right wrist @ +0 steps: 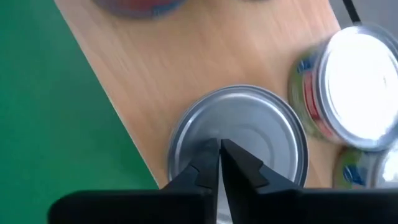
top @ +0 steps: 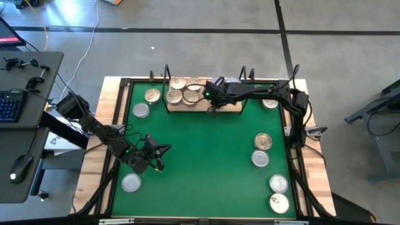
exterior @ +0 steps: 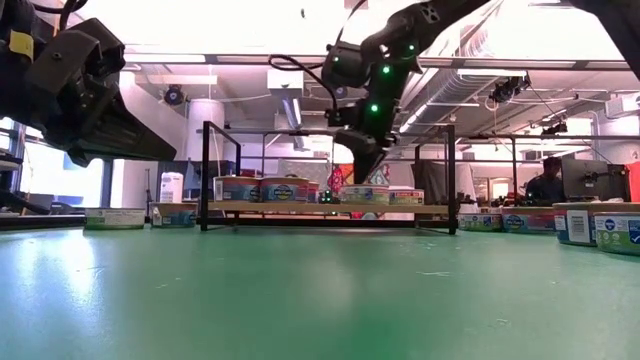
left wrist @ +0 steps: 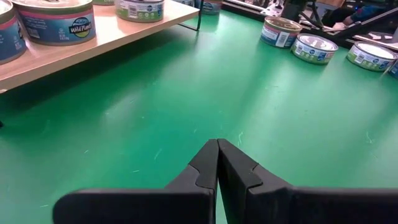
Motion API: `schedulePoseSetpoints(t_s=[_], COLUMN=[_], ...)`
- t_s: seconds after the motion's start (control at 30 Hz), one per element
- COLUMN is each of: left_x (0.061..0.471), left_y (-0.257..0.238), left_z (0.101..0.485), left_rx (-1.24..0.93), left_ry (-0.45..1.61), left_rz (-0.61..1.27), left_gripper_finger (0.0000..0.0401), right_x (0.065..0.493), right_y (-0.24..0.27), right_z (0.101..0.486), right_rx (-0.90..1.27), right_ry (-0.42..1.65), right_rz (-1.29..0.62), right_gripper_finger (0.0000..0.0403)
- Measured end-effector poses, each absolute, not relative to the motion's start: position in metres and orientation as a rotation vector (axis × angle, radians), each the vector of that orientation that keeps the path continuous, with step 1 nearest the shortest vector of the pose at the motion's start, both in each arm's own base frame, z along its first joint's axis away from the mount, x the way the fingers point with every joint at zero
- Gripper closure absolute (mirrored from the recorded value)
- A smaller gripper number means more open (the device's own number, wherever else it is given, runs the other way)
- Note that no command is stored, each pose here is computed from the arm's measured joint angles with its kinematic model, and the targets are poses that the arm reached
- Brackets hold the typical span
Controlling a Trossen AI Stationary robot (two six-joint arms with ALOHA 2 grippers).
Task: Stack canned seafood by type on shelf
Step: Put the green white tuna can on the shelf
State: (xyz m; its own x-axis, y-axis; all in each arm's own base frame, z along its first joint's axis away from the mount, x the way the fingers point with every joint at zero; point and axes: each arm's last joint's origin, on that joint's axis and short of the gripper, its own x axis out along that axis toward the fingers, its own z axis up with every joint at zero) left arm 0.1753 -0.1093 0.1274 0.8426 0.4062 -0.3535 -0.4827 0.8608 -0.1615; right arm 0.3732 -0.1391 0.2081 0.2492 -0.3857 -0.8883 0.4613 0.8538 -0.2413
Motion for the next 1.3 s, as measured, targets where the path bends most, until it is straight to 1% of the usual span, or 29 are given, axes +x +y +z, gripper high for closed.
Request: schedulePoseSetpoints(t_s=[0.07, 0.27, 0.37, 0.6, 0.73, 0.93, 1.0, 1.07, 1.17, 1.3], left_x=[0.175, 0.175, 0.175, 0.175, 0.175, 0.175, 0.175, 0.173, 0.173, 0.182], left_y=[-0.109, -0.109, -0.109, -0.109, -0.109, -0.109, -0.110, -0.113, -0.124, -0.147], left_z=[0.127, 0.127, 0.127, 0.127, 0.127, 0.127, 0.127, 0.128, 0.134, 0.155], left_rx=[-0.258, -0.260, -0.260, -0.260, -0.260, -0.259, -0.257, -0.235, -0.209, -0.200], left_ry=[0.316, 0.318, 0.318, 0.318, 0.318, 0.319, 0.320, 0.326, 0.330, 0.382], left_rz=[0.473, 0.471, 0.471, 0.471, 0.471, 0.470, 0.465, 0.444, 0.386, 0.253], left_gripper_finger=[0.0401, 0.0401, 0.0401, 0.0401, 0.0401, 0.0401, 0.0401, 0.0401, 0.0401, 0.0401], right_x=[0.370, 0.353, 0.349, 0.345, 0.345, 0.353, 0.360, 0.370, 0.382, 0.388], right_y=[-0.138, -0.137, -0.139, -0.147, -0.149, -0.134, -0.123, -0.104, -0.065, -0.003], right_z=[0.208, 0.206, 0.205, 0.205, 0.204, 0.215, 0.221, 0.223, 0.212, 0.191], right_rx=[0.079, 0.071, 0.040, 0.050, -0.012, -0.054, -0.093, -0.141, -0.186, -0.181], right_ry=[1.221, 1.365, 1.400, 1.403, 1.405, 1.319, 1.231, 1.123, 0.989, 0.822], right_rz=[-0.594, -0.711, -0.767, -0.800, -0.861, -0.852, -0.834, -0.766, -0.594, -0.366], right_gripper_finger=[0.0400, 0.0401, 0.0402, 0.0402, 0.0403, 0.0403, 0.0403, 0.0403, 0.0403, 0.0403])
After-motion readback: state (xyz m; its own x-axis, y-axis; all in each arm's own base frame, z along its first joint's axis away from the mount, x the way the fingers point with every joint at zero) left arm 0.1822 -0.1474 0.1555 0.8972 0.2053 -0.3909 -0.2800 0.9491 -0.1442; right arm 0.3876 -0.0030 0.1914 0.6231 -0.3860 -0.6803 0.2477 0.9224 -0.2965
